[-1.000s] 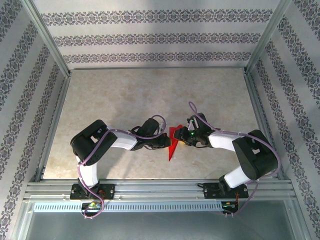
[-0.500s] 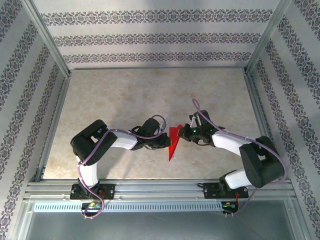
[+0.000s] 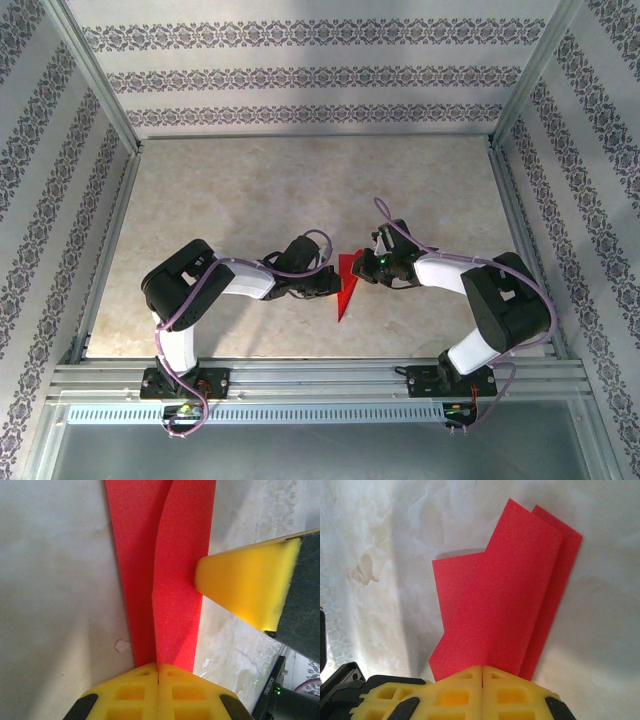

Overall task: Fold a paper plane with a square sheet of paper (fold left side to right side)
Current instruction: Fold the wing for the fifth time at the center of the table.

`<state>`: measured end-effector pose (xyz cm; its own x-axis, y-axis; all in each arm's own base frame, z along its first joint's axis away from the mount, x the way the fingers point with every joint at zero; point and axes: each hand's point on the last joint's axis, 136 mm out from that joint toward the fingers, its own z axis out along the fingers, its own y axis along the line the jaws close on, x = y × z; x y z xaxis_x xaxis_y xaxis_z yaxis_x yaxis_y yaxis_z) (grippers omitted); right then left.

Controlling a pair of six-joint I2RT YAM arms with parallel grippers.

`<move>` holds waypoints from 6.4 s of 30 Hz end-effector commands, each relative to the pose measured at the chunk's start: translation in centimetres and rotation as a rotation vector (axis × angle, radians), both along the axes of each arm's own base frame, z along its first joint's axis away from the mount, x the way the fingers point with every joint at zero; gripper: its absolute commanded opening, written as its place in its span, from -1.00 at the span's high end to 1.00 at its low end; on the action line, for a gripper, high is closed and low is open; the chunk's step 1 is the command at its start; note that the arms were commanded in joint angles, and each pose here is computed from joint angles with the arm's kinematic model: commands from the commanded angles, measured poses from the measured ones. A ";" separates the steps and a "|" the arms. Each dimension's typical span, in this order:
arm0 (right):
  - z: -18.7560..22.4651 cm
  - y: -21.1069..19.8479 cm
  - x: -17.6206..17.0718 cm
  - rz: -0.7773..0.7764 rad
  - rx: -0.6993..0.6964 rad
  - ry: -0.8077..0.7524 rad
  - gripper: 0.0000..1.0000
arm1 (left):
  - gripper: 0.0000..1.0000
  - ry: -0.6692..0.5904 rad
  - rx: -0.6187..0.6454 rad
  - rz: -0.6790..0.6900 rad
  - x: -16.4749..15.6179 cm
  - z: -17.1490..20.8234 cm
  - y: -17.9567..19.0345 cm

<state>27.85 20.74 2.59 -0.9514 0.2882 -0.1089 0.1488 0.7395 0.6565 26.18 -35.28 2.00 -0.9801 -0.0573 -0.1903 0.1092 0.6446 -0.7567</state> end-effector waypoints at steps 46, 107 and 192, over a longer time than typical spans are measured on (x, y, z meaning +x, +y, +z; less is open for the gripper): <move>-4.2 -2.1 -3.2 0.033 -0.093 0.104 1.00 | 0.54 -0.041 0.107 0.044 -1.7 3.1 4.2; 2.3 -0.4 0.6 0.043 0.067 -0.068 1.00 | 0.83 0.094 0.327 -0.140 -6.7 -3.6 1.0; 4.5 -2.4 1.2 0.074 0.086 -0.119 1.00 | 0.88 0.070 0.379 -0.170 -8.4 -4.1 3.9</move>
